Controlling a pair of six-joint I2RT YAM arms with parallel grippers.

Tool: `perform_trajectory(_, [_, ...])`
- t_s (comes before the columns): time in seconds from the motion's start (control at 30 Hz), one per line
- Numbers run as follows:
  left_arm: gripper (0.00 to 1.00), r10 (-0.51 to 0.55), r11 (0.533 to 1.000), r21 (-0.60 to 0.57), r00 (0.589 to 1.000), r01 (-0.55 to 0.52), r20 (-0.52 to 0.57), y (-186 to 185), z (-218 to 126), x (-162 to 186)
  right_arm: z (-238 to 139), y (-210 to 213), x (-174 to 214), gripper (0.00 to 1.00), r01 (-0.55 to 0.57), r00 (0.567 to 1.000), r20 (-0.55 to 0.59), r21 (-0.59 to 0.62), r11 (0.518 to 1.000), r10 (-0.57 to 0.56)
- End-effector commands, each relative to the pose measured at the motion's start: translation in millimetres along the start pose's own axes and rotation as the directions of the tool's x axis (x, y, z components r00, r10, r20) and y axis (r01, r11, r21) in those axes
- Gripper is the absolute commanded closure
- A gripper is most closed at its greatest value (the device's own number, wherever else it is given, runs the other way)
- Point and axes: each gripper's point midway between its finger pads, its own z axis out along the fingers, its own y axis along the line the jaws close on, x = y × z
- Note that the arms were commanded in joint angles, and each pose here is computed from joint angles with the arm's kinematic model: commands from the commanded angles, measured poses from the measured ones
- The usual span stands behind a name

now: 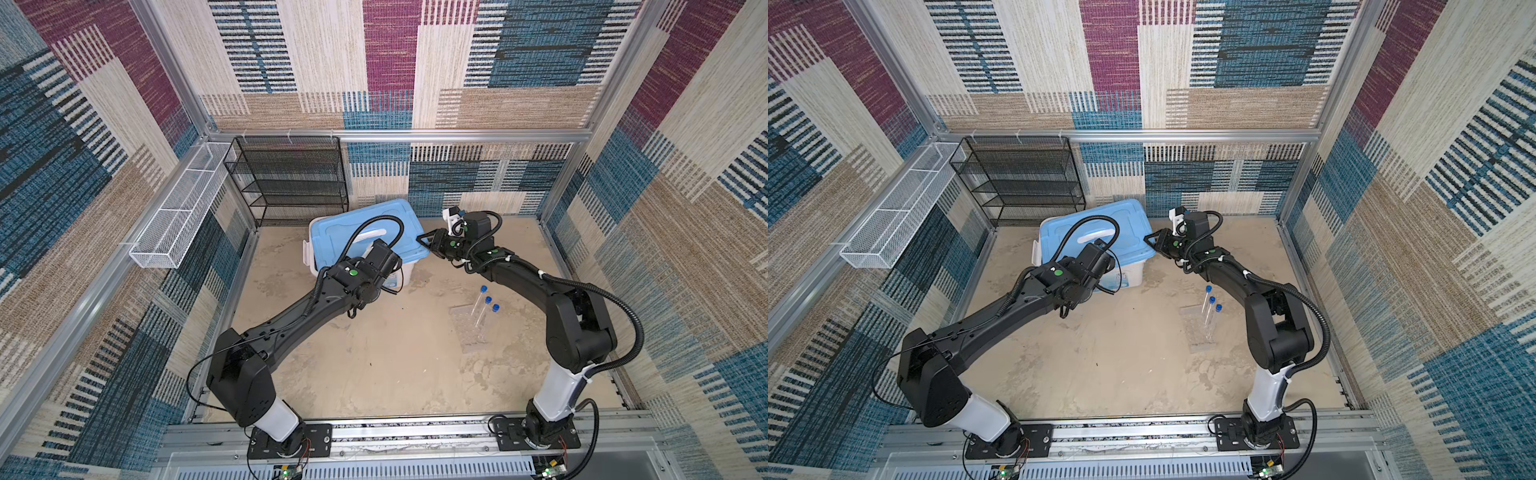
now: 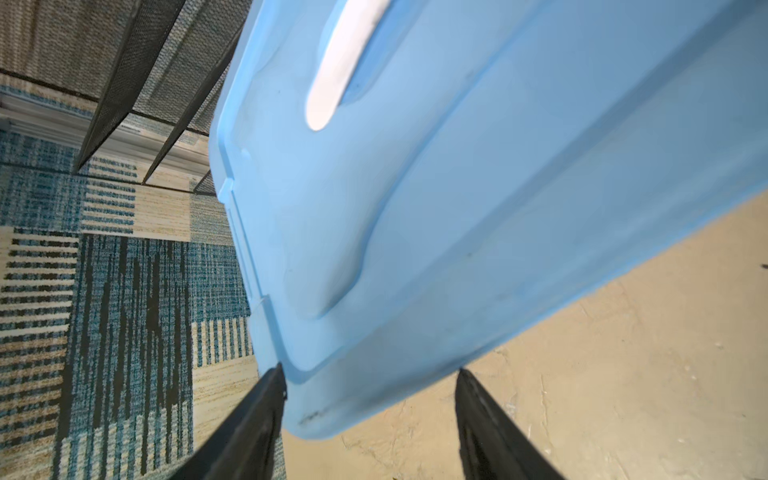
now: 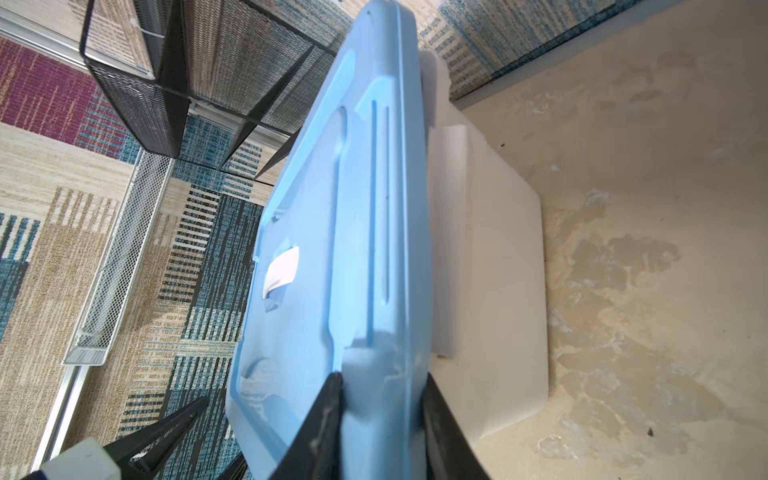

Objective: Organize the chemistry lab equipment
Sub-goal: 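Lower the lid flat onto the bin top with both grippers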

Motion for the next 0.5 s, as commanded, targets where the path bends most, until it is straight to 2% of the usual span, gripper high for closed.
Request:
perform_trajectory(0.0, [0.34, -0.068, 0.997, 0.024, 0.998, 0.068, 0.017, 1, -1, 0, 4, 5, -6, 0.8, 0.023, 0.999, 0.035, -0.012, 1.0, -0.023])
perform_trajectory(0.13, [0.34, -0.108, 0.993, 0.055, 0.994, 0.108, 0.003, -1, 0, 6, 10, 4, -4, 0.77, 0.027, 0.999, 0.041, 0.007, 1.0, -0.028])
perform_trajectory(0.2, [0.34, -0.197, 0.973, 0.118, 0.98, 0.197, -0.009, 3, -2, 7, 13, 2, -4, 0.74, 0.027, 0.999, 0.041, 0.018, 0.999, -0.028])
perform_trajectory(0.3, [0.34, -0.36, 0.904, 0.244, 0.933, 0.352, -0.011, 15, -9, 3, 15, -3, -4, 0.73, 0.029, 0.999, 0.043, 0.034, 0.999, -0.031])
perform_trajectory(0.37, [0.34, -0.464, 0.839, 0.317, 0.886, 0.442, -0.005, 28, -15, 0, 15, -6, -5, 0.72, 0.038, 0.998, 0.049, 0.058, 0.998, -0.041])
perform_trajectory(0.47, [0.34, -0.568, 0.769, 0.346, 0.823, 0.538, -0.016, 52, -14, 1, 15, -9, -5, 0.68, 0.044, 0.998, 0.05, 0.071, 0.996, -0.048])
